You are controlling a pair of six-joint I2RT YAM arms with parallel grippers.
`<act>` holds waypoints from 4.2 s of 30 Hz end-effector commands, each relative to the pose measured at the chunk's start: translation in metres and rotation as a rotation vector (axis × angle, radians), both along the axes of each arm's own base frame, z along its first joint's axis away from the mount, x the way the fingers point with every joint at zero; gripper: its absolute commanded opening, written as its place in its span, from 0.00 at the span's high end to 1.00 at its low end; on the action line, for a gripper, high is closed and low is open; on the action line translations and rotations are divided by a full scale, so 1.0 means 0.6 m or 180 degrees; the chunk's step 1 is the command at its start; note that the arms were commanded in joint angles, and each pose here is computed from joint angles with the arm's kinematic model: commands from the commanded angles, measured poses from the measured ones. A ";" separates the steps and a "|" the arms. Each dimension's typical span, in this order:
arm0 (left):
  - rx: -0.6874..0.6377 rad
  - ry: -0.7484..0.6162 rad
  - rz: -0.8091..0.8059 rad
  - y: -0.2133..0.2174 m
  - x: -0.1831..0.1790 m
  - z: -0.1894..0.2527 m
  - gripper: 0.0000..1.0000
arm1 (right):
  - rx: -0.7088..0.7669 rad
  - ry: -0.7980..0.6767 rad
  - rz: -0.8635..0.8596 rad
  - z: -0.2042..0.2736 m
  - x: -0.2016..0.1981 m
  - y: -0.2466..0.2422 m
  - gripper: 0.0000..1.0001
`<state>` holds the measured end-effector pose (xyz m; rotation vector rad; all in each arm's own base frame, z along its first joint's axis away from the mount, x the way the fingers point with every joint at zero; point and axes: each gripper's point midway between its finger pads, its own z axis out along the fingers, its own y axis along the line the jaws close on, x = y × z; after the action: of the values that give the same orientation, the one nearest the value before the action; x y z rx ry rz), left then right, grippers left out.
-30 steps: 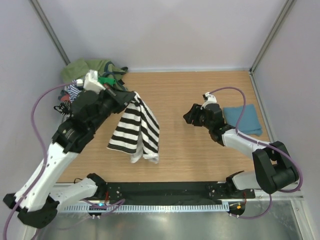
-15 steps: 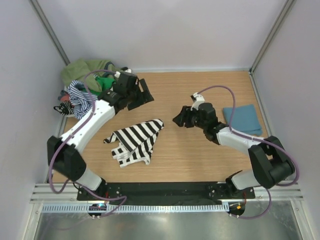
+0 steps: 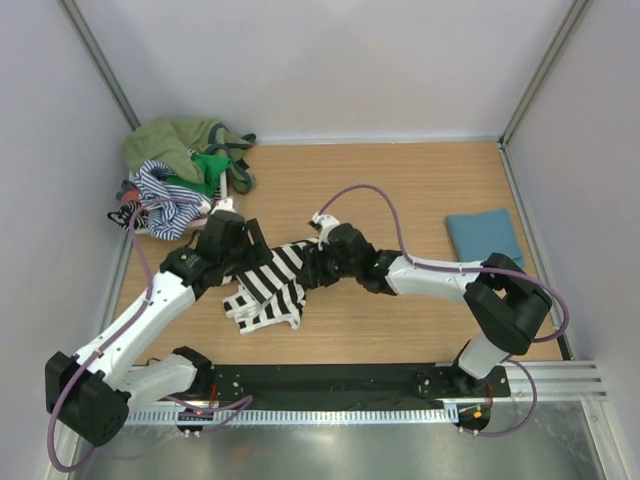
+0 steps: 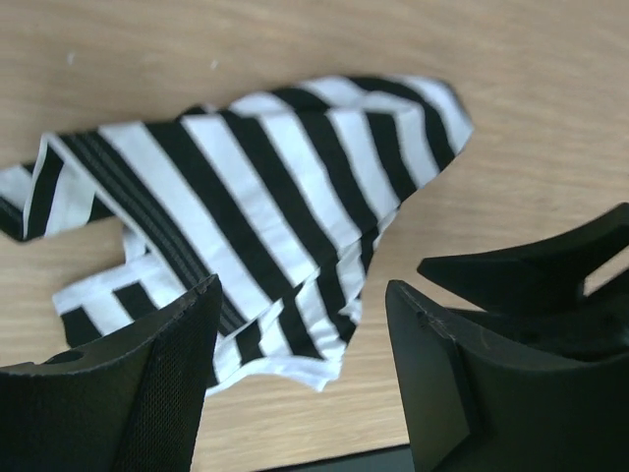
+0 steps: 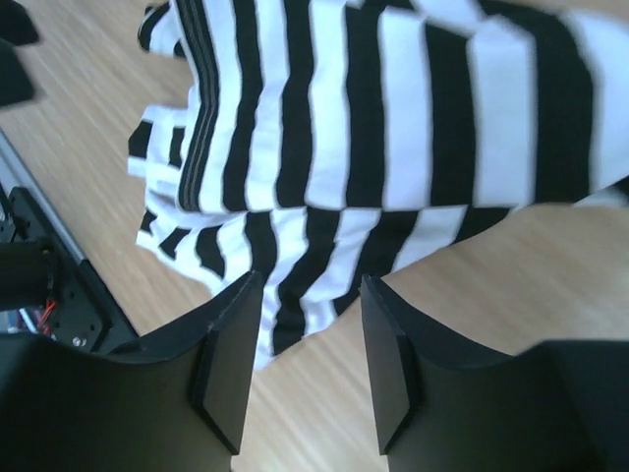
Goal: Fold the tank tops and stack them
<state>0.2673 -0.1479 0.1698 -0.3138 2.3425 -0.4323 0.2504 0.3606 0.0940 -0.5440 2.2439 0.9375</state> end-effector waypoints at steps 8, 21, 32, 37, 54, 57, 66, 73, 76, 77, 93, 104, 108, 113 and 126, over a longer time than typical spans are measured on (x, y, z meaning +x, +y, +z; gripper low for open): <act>-0.0120 0.0263 0.0041 0.016 -0.063 -0.081 0.29 | -0.0461 0.0449 -0.0507 -0.064 -0.112 0.021 0.41; -0.0286 0.0507 -0.0217 -0.014 -0.079 -0.137 0.36 | -0.0816 0.0425 -0.0775 -0.106 -0.121 0.010 0.99; -0.0407 0.0713 -0.0356 -0.034 -0.090 -0.180 0.37 | -0.0836 0.0236 -0.1019 -0.059 -0.116 -0.046 0.99; -0.0444 0.0745 -0.0462 -0.051 -0.093 -0.193 0.37 | -0.0803 0.0221 -0.1033 -0.054 -0.112 -0.040 0.99; 0.0212 0.0623 -0.0553 -0.073 -0.094 -0.201 0.51 | -0.0706 0.0176 -0.1019 -0.038 -0.107 -0.031 0.99; 0.0321 0.0586 -0.0542 -0.071 -0.081 -0.206 0.74 | -0.0767 0.0149 -0.1057 -0.035 -0.106 -0.043 0.99; -0.0071 0.0174 -0.0033 0.004 0.022 -0.063 1.00 | -0.1142 0.0166 -0.1972 -0.001 0.007 -0.240 0.99; -0.0579 -0.0361 0.0356 0.076 0.088 0.121 1.00 | -0.1042 -0.0154 -0.2497 0.155 0.105 -0.384 0.99; -0.0700 -0.0346 0.0168 0.059 0.075 0.144 1.00 | -0.1008 -0.0304 -0.2443 0.212 0.104 -0.389 0.99; -0.0758 -0.0341 0.0088 0.052 0.063 0.148 1.00 | -0.0952 -0.0338 -0.2417 0.224 0.097 -0.390 0.99; -0.1050 0.0221 -0.0005 0.037 -0.046 -0.048 0.97 | -0.1097 0.0172 -0.2344 0.087 0.012 -0.412 0.51; -0.1066 0.0299 0.0214 0.039 -0.004 -0.081 0.99 | -0.0479 0.0341 -0.0665 0.068 -0.089 -0.173 0.48; -0.1091 0.0256 0.0320 0.043 0.008 -0.080 0.99 | -0.0641 0.0323 -0.0543 0.047 -0.104 -0.112 0.45; -0.1080 0.0204 0.0420 0.052 0.018 -0.074 1.00 | -0.0589 0.0409 -0.0493 0.012 -0.108 -0.064 0.43; -0.1084 0.0113 0.0430 0.055 0.028 -0.055 1.00 | -0.0743 0.0494 -0.0312 -0.057 -0.090 -0.003 0.57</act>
<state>0.2647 -0.1155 0.1109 -0.6682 2.3536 -0.7450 0.1866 0.3339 0.0420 -0.4626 2.5930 0.6012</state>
